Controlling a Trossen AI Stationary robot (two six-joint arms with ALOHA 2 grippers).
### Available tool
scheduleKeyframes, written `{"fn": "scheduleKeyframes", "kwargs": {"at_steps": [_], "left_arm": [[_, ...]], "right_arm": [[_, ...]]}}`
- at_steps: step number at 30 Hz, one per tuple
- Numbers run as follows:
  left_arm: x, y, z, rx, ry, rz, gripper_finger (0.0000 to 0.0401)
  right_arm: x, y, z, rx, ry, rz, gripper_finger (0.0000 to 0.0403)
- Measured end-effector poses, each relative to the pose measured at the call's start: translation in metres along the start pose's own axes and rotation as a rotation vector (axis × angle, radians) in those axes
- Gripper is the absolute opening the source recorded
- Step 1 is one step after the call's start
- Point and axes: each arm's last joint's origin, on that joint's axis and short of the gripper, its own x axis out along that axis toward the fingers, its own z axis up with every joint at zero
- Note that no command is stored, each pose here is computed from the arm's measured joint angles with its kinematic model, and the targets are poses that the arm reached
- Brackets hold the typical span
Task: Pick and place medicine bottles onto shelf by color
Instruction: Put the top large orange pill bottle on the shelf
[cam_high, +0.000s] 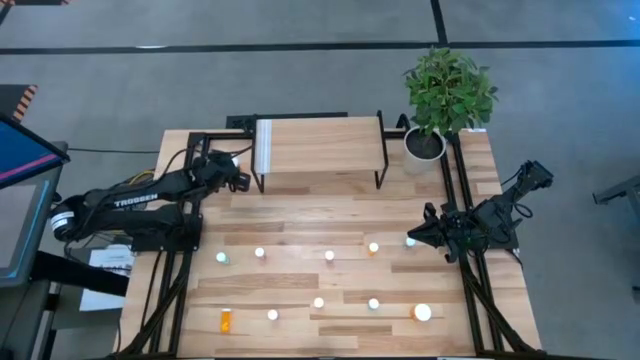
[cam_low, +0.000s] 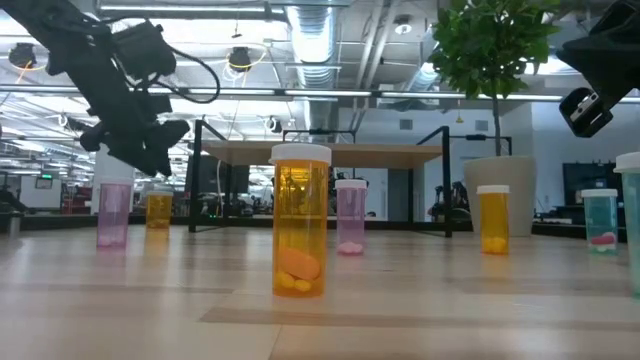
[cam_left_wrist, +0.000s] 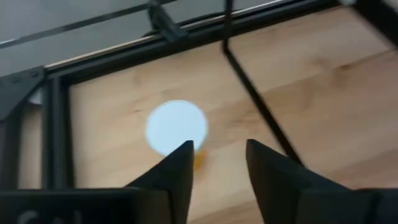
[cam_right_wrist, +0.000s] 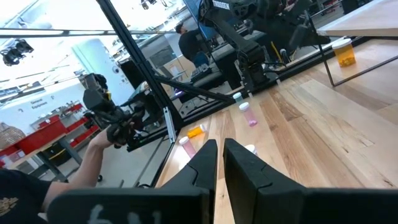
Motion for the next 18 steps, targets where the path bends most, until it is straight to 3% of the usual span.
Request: {"fn": "scheduleKeyframes", "kwargs": {"at_steps": [6,14,18], "left_arm": [[0.010,0.002,0.000,-0.004,0.019,0.071,0.0177],[0.022,0.007,0.001,-0.027,0.044,0.127,0.0181],[0.026,0.008,0.005,-0.042,0.041,0.097,0.0181]], "right_arm": [[0.000,0.000,0.000,0.000,0.000,0.000,0.0053],[0.000,0.000,0.000,-0.001,0.000,0.000,0.0053],[0.000,0.000,0.000,0.000,0.000,0.000,0.0053]]}}
